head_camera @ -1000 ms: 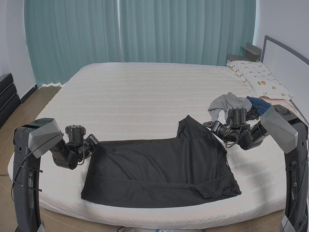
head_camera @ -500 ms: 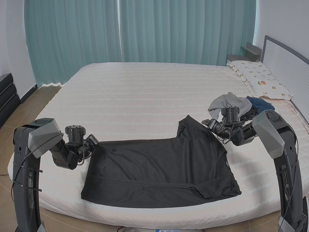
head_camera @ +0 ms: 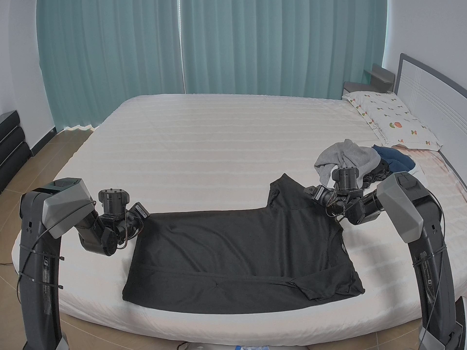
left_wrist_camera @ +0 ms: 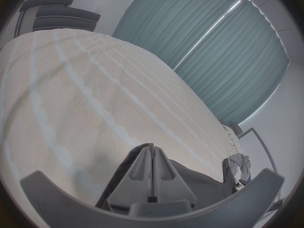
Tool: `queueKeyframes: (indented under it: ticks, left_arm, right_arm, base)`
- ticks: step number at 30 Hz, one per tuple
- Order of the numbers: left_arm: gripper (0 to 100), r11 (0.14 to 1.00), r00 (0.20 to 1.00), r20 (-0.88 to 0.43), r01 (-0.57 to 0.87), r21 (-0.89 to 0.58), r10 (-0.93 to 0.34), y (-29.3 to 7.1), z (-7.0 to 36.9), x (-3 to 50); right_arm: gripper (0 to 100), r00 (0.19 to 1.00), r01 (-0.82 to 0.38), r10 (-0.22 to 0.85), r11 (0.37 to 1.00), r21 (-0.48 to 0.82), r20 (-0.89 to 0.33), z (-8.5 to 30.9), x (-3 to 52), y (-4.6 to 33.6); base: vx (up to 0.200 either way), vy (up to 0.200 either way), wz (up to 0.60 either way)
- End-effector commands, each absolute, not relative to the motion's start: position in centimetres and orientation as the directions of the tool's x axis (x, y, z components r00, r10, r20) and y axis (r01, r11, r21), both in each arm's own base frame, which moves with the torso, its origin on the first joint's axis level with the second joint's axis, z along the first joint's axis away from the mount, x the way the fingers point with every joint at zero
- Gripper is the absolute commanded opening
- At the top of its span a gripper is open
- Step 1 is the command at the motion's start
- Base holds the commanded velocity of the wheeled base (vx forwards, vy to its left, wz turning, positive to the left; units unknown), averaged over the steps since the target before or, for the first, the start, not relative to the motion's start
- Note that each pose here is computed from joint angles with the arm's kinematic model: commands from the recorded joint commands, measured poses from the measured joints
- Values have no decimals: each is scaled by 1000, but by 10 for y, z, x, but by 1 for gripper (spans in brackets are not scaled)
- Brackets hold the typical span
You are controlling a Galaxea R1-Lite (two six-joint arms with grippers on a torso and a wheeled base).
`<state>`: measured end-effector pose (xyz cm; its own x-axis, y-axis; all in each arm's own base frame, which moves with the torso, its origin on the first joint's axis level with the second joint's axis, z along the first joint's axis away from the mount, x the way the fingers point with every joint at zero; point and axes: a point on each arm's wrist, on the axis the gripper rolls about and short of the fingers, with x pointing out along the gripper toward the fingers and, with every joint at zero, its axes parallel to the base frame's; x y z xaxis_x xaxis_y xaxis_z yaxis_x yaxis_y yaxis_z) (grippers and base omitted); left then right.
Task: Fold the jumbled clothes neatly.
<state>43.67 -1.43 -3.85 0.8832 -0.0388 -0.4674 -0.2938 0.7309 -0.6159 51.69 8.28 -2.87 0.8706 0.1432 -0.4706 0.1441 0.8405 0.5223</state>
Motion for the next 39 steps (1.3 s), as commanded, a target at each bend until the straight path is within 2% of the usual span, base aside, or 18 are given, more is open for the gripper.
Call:
queueKeyframes:
  ticks: [1, 4, 5, 24, 39]
  left_arm:
    - [0, 731, 883, -469, -295, -616, -39, -14, -39, 436]
    - [0, 732, 882, -470, -295, -614, -39, -14, -41, 437]
    - [0, 732, 882, -470, -295, -614, -39, -14, -41, 437]
    - [0, 730, 888, -458, -289, -620, -37, -13, -34, 437]
    - [0, 723, 910, -415, -275, -634, -18, -4, -13, 438]
  right_arm:
    - [100, 864, 150, 142, 842, 518, -482, -39, 516, 83]
    - [100, 867, 147, 143, 842, 519, -477, -38, 517, 83]
    - [0, 867, 147, 143, 842, 519, -477, -38, 517, 83]
    - [0, 873, 174, 115, 834, 524, -474, -24, 508, 64]
    - [0, 918, 108, 136, 818, 565, -372, -8, 496, 54]
  base:
    - [0, 0, 0]
    - [0, 0, 0]
    - [0, 0, 0]
    - [0, 0, 0]
    - [0, 0, 0]
